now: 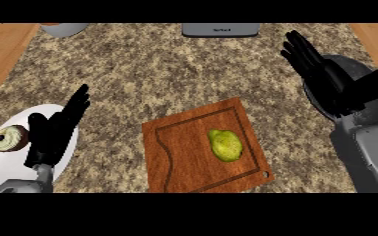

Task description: Pick the pear from the cutting board and place it in the pan

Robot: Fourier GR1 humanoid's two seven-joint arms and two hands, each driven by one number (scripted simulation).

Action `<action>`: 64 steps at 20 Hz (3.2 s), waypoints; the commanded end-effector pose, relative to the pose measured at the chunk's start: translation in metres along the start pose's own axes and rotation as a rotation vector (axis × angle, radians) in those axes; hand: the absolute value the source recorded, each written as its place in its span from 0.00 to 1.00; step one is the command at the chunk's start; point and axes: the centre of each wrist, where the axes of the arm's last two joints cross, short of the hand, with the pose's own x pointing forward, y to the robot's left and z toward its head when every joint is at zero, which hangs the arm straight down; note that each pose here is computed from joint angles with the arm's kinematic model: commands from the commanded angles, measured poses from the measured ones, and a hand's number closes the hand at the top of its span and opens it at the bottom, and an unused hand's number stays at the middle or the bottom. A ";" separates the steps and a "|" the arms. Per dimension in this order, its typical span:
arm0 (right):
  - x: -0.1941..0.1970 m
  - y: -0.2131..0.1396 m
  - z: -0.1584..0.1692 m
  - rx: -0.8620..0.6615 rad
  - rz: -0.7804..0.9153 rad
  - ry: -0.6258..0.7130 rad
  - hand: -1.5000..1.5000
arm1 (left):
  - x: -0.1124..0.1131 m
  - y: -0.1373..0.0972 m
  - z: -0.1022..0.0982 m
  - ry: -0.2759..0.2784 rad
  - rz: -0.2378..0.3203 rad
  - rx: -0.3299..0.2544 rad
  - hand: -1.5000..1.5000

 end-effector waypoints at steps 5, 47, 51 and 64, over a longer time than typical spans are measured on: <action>-0.044 0.074 -0.029 0.302 -0.708 -0.137 1.00 | 0.043 -0.006 -0.011 -0.221 0.125 0.039 0.50; -0.003 0.040 -0.077 1.261 0.381 -0.195 0.00 | 0.054 -0.028 -0.030 -0.186 0.236 0.025 0.50; 0.007 0.024 -0.075 1.247 0.549 -0.267 0.00 | 0.060 -0.013 -0.036 -0.189 0.233 0.050 0.50; -0.016 0.036 -0.092 1.232 0.583 -0.291 0.00 | 0.042 -0.007 -0.026 -0.166 0.233 0.067 0.50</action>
